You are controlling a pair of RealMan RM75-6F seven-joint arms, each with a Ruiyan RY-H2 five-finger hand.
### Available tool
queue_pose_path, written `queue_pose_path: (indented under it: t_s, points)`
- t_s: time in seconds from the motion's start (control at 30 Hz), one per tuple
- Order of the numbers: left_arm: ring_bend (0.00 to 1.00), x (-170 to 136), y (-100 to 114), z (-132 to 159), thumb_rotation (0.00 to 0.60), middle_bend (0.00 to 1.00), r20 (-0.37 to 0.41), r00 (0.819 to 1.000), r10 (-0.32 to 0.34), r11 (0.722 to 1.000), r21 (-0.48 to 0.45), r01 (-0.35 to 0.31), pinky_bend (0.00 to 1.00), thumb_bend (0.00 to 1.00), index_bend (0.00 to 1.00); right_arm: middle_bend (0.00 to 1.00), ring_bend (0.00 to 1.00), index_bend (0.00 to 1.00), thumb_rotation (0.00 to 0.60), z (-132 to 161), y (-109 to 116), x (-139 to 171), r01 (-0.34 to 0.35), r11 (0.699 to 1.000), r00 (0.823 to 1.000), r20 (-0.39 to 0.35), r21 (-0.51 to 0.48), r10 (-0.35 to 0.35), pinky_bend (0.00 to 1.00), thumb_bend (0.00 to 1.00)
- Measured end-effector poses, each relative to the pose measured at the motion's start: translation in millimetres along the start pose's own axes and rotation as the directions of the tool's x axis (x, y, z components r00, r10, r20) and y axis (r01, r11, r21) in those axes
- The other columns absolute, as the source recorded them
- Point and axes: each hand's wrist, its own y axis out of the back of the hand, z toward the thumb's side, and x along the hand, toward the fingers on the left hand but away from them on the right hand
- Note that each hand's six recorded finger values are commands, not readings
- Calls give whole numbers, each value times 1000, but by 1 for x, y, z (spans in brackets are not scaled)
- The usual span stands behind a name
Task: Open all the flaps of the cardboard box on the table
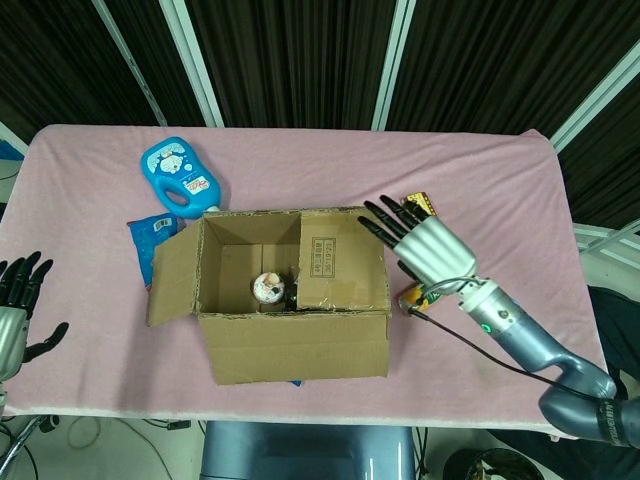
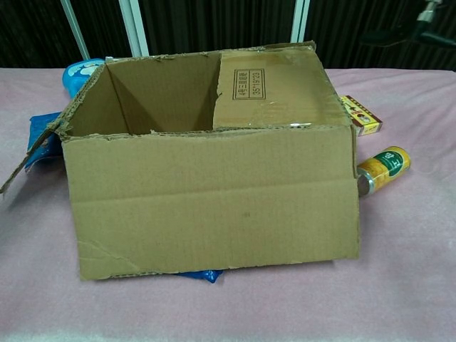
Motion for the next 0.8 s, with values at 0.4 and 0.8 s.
queue_pose_path:
  t_s: [0.4, 0.8]
  points:
    - [0, 3, -5, -6, 600, 0, -32, 998, -49, 997, -54, 47, 0, 194, 0, 161, 60, 188, 600, 72, -15, -72, -72, 995, 972, -219, 66, 85, 233, 835]
    - [0, 6, -5, -7, 600, 0, -41, 998, -54, 995, -87, 51, 0, 194, 0, 281, 128, 323, 600, 94, -32, -103, -112, 985, 949, -279, 128, 145, 232, 939]
